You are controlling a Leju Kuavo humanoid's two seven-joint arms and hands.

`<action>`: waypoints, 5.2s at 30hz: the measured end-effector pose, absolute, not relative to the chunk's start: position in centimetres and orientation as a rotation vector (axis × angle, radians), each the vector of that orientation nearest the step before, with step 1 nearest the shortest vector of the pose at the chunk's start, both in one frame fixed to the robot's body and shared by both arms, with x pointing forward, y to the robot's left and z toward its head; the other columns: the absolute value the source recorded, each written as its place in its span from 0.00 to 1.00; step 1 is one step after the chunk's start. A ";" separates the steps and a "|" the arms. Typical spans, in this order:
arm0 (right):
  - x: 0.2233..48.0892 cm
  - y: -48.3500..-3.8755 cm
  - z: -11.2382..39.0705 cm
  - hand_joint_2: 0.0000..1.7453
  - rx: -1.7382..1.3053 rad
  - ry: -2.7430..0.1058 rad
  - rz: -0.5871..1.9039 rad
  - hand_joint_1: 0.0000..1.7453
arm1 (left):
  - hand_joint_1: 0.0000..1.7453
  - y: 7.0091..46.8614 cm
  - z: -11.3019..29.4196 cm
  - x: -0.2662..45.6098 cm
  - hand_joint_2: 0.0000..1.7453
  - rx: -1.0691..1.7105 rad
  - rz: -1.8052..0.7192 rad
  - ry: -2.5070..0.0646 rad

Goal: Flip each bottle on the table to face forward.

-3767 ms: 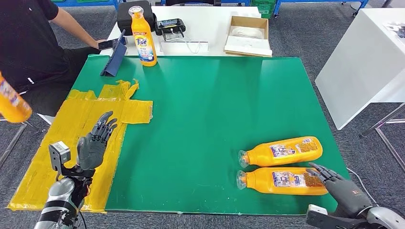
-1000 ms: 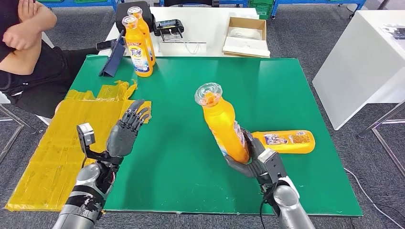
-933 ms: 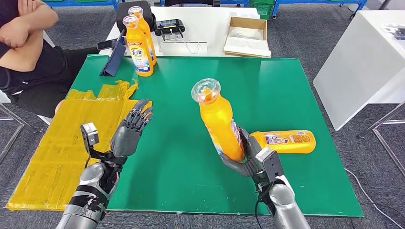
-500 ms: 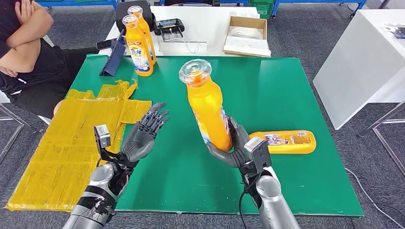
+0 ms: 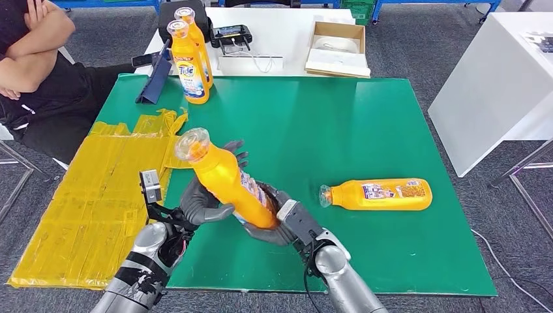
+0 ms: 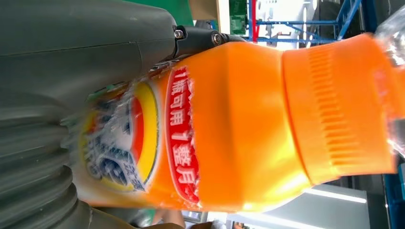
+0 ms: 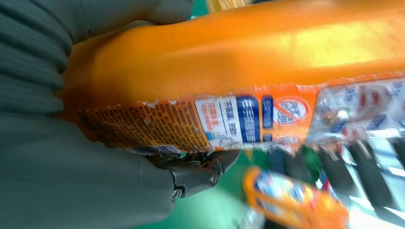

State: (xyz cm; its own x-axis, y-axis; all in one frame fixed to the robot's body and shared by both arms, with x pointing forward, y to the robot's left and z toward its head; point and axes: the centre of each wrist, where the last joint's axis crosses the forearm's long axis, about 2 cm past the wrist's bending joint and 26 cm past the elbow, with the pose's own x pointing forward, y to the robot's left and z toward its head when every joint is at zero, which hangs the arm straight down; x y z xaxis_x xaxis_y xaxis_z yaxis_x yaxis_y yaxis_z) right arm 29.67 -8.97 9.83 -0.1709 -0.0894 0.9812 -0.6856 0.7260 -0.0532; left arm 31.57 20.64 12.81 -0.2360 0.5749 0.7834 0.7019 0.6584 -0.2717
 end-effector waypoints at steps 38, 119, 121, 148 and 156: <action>33.6 -15.9 12.4 1.00 0.288 -1.806 0.626 0.00 | 1.00 23.9 12.5 30.8 1.00 0.330 -0.893 -2.164; 37.1 -36.6 13.6 1.00 -0.506 -1.516 1.064 0.00 | 0.00 32.4 10.1 29.0 0.00 -0.067 -0.813 -2.073; 37.2 -37.1 13.6 1.00 -0.504 -1.487 1.084 0.00 | 0.00 32.2 10.8 29.2 0.00 -0.153 -0.769 -2.087; 38.9 -44.5 13.7 1.00 -0.546 -1.057 1.297 0.00 | 0.00 31.2 14.2 32.0 0.00 -0.275 -0.613 -2.198; 39.8 -40.2 11.8 1.00 -0.607 -1.070 1.328 0.00 | 0.00 30.2 14.5 32.6 0.00 -0.295 -0.604 -2.207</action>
State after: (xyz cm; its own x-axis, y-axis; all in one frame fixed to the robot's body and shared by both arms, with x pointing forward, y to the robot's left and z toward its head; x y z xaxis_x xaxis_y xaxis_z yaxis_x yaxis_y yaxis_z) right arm 39.77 -40.15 11.79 -0.0980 0.9578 0.2702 -0.4678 0.1953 -0.8620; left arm 32.64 30.16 14.46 -0.6445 0.0103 0.7645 0.3983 0.8580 0.3242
